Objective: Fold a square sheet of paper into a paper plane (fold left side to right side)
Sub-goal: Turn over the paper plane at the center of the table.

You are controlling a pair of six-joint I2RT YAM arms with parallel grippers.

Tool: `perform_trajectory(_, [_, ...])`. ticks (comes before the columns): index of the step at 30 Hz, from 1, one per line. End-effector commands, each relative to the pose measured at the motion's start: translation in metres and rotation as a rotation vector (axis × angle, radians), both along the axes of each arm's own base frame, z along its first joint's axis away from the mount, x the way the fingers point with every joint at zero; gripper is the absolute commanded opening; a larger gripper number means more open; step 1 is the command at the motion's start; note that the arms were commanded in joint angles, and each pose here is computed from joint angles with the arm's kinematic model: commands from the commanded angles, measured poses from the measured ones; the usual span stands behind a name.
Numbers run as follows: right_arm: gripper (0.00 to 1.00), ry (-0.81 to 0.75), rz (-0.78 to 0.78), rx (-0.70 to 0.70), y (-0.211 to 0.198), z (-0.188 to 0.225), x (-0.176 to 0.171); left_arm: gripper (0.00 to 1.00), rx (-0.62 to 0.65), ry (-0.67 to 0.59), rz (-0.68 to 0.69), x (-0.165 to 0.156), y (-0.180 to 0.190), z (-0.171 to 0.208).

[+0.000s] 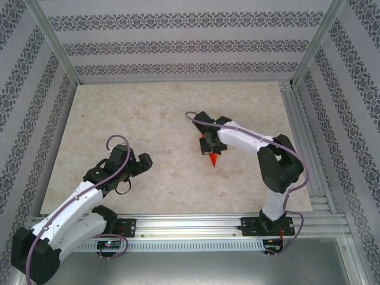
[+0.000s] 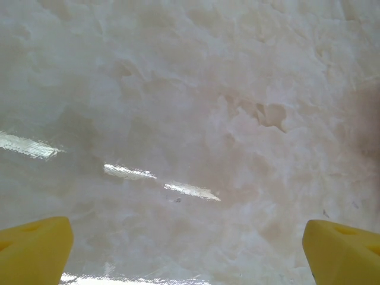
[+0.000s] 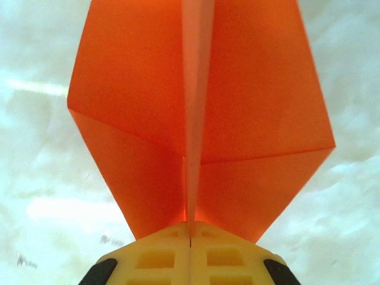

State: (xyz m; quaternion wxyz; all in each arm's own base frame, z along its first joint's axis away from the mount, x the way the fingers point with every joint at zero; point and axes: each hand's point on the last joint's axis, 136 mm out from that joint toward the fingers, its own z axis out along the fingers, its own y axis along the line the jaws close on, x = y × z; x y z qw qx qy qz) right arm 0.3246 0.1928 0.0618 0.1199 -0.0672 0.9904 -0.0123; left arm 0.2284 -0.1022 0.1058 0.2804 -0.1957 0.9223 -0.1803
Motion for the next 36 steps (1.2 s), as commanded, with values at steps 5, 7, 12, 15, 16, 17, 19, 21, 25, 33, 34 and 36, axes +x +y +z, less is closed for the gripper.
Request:
perform_trajectory(5, [0.01, -0.063, -0.031, 0.153, -0.01, 0.017, 0.082, 1.0, 0.02, 0.001, -0.027, -0.003, 0.003, 0.009])
perform_trajectory(7, [0.01, -0.06, -0.033, 0.157, -0.01, 0.014, 0.099, 1.0, 0.022, 0.006, -0.032, -0.004, 0.003, 0.008])
perform_trajectory(12, [0.0, -0.003, -0.069, 0.165, -0.005, 0.007, 0.107, 1.0, 0.03, 0.01, -0.035, -0.005, 0.004, 0.01])
perform_trajectory(15, [0.01, -0.011, -0.074, 0.173, 0.005, 0.006, 0.096, 1.0, 0.039, 0.01, -0.037, -0.003, 0.004, 0.01])
perform_trajectory(16, [0.02, 0.0, -0.073, 0.176, 0.008, 0.003, 0.091, 1.0, 0.041, 0.011, -0.039, -0.003, 0.004, 0.01])
perform_trajectory(17, [0.02, 0.014, -0.073, 0.177, 0.011, -0.002, 0.086, 1.0, 0.044, 0.012, -0.04, -0.002, 0.004, 0.009])
perform_trajectory(19, [0.02, 0.036, -0.067, 0.172, 0.014, -0.011, 0.078, 1.0, 0.049, 0.02, -0.046, -0.001, 0.002, 0.008])
perform_trajectory(21, [0.03, 0.06, -0.063, 0.141, 0.013, -0.021, 0.07, 1.0, 0.051, 0.029, -0.051, 0.0, 0.001, 0.005])
perform_trajectory(25, [0.07, 0.087, -0.069, 0.118, 0.01, -0.035, 0.065, 1.0, 0.043, 0.036, -0.051, 0.001, -0.001, 0.002])
perform_trajectory(33, [0.16, 0.104, -0.05, 0.105, 0.017, -0.042, 0.066, 1.0, 0.04, 0.036, -0.047, 0.001, -0.001, 0.001])
perform_trajectory(34, [0.17, 0.105, -0.047, 0.101, 0.018, -0.043, 0.066, 1.0, 0.041, 0.036, -0.047, 0.001, 0.0, 0.001])
perform_trajectory(36, [0.17, 0.107, -0.047, 0.092, 0.017, -0.044, 0.067, 1.0, 0.044, 0.038, -0.049, 0.0, 0.0, 0.0])
